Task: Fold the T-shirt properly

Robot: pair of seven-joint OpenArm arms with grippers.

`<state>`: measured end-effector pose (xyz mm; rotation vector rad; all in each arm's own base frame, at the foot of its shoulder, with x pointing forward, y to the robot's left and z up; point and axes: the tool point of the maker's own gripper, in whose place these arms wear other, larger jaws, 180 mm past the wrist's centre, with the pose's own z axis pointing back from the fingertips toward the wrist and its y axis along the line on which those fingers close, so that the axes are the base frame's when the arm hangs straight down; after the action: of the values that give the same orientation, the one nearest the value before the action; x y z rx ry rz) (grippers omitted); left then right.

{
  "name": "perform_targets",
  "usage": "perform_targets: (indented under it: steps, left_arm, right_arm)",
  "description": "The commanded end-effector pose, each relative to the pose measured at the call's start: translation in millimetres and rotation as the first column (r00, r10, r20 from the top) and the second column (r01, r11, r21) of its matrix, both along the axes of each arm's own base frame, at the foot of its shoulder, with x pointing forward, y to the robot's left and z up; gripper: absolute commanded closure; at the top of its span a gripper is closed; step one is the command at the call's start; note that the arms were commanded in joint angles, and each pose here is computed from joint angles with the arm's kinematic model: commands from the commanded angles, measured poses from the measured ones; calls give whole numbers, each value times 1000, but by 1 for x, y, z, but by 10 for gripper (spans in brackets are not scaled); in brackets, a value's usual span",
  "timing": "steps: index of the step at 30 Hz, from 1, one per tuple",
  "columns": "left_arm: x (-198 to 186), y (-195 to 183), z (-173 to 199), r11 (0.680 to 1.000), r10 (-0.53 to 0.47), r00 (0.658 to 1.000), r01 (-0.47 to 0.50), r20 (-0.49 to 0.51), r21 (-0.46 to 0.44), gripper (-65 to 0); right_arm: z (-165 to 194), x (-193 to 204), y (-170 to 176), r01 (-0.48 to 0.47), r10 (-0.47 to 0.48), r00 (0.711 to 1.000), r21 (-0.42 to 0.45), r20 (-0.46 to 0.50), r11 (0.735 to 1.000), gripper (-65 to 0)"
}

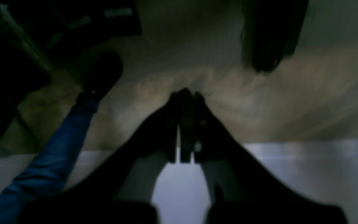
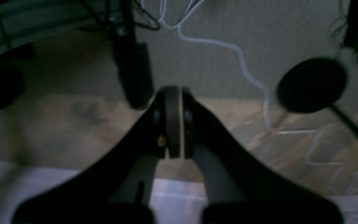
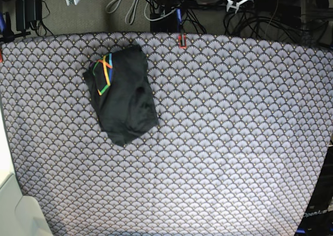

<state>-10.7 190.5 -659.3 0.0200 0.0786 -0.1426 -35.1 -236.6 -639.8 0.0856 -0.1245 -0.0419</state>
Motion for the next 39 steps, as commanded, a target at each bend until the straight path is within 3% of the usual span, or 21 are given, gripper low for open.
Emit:
perform_targets:
  steps: [1,5,12,19,22,29,39]
  left_arm:
    - [-3,-5,0,1000,18,1000,-18,-6,-9,-2]
    - [8,-14,-1,994,105,994,-105,17,-22,-2]
    - [9,-11,-1,976,218,975,-218,32,-18,-2]
    - [14,-5,-1,975,219,971,-220,91,4,-2]
    - [17,5,-1,974,211,972,-218,108,62,-2]
    - [30,-5,-1,976,206,967,-214,150,40,-2]
    - [34,9,0,974,202,963,-216,178,64,-3]
  right_arm:
    - [0,4,-5,-13,13,1000,-26,8,1000,0]
    - [-4,7,-4,-34,34,999,-89,6,995,0]
    - [-7,35,9,-56,59,997,-81,47,995,0]
    - [-5,40,-22,-45,60,997,-279,46,959,0]
    - [-7,38,-15,-44,58,997,-279,42,959,0]
    - [-11,31,6,-39,49,998,-248,34,968,0]
    - [-11,14,13,-36,40,999,-237,11,971,0]
